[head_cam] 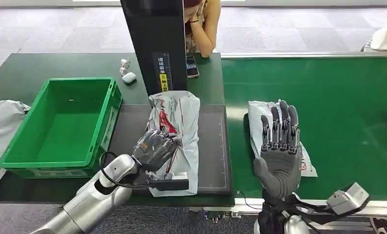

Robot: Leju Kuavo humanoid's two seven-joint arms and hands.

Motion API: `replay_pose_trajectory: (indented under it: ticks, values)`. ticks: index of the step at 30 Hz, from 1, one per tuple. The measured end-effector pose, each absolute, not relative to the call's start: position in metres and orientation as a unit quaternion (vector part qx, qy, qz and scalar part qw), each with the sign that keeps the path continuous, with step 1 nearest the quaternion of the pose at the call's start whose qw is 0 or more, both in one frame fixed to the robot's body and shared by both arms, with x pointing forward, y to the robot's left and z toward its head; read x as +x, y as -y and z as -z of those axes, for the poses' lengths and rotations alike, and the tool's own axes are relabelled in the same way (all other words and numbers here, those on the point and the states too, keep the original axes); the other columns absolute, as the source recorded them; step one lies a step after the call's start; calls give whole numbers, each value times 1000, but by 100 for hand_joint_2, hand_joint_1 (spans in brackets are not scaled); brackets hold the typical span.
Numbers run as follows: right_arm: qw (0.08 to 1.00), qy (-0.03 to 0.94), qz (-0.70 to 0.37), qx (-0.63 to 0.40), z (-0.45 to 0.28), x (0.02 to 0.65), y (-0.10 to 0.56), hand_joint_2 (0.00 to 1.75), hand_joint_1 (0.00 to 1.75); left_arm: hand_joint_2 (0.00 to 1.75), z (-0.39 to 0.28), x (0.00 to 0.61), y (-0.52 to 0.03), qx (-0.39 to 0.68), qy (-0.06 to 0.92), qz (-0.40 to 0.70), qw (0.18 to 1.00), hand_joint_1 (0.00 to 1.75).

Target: Moved the parcel from conveyor to table for the left to box.

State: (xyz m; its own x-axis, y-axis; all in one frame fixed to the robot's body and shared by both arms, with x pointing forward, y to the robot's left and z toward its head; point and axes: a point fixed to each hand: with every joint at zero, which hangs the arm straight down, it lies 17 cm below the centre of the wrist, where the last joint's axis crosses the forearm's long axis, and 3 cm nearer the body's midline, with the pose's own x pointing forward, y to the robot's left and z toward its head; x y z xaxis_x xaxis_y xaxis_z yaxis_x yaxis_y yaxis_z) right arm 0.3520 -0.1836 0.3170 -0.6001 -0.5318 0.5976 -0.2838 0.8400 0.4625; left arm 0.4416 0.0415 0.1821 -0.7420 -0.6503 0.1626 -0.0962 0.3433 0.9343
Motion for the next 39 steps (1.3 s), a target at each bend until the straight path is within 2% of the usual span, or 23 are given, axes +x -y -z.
replay_pose_trajectory:
  ticks: [8,16,25,32,39]
  values:
    - [390,877,167,224,-313,356,184,175,0,175,-332,407,-108,337,888,265,164,175]
    - [394,875,170,225,-310,361,181,175,0,175,-392,400,-168,390,894,171,140,175]
    - [388,875,161,238,-314,359,177,175,0,175,-383,466,-209,446,832,208,257,175]
    - [382,874,151,260,-323,360,167,175,0,175,-312,584,-264,496,697,311,414,175]
    - [380,873,153,264,-328,361,165,175,0,175,-244,629,-323,522,587,357,505,175]
